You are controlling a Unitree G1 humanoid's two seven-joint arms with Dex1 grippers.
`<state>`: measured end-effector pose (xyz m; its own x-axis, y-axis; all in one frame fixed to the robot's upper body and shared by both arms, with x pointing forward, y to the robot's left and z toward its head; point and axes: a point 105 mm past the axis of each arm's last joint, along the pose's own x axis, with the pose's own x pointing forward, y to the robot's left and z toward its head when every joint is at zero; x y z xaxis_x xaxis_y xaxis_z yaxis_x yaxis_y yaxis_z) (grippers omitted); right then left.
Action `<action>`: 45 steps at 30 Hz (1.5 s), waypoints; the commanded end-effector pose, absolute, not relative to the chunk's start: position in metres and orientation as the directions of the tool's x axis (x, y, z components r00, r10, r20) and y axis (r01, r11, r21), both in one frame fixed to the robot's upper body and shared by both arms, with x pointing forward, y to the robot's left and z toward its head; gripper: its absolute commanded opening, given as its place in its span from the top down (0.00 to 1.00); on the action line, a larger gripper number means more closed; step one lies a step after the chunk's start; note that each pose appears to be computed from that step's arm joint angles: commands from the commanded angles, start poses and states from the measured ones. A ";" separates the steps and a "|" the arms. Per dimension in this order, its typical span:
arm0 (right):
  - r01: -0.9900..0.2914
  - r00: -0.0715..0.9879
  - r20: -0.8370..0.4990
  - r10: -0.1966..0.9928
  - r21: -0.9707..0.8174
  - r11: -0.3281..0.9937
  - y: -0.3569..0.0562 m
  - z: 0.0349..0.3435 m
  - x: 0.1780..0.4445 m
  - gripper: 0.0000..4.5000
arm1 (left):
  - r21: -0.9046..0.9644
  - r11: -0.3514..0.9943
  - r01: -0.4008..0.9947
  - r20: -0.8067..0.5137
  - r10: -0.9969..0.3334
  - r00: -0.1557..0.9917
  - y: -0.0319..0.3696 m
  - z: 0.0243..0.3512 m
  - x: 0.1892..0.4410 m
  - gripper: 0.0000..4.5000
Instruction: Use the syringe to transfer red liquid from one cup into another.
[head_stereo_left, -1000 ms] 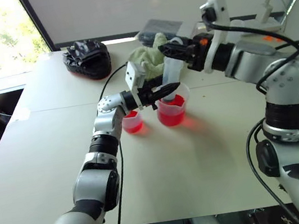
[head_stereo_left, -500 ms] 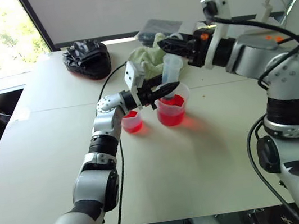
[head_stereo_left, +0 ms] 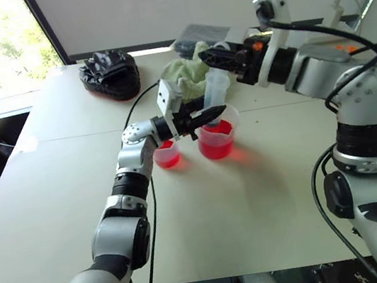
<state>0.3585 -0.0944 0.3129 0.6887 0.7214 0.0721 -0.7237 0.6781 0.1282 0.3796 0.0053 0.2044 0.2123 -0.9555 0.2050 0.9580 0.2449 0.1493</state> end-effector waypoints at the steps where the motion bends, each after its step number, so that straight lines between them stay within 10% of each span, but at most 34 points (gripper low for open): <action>1: -0.686 0.711 0.255 0.656 0.045 0.726 -0.115 0.366 0.349 0.68 | 0.179 0.163 0.970 0.145 -0.980 0.138 -0.006 0.193 0.368 0.69; 45: -0.682 0.708 0.270 0.652 0.021 0.731 -0.121 0.376 0.350 0.68 | 0.175 0.157 0.972 0.142 -0.981 0.133 -0.007 0.190 0.365 0.69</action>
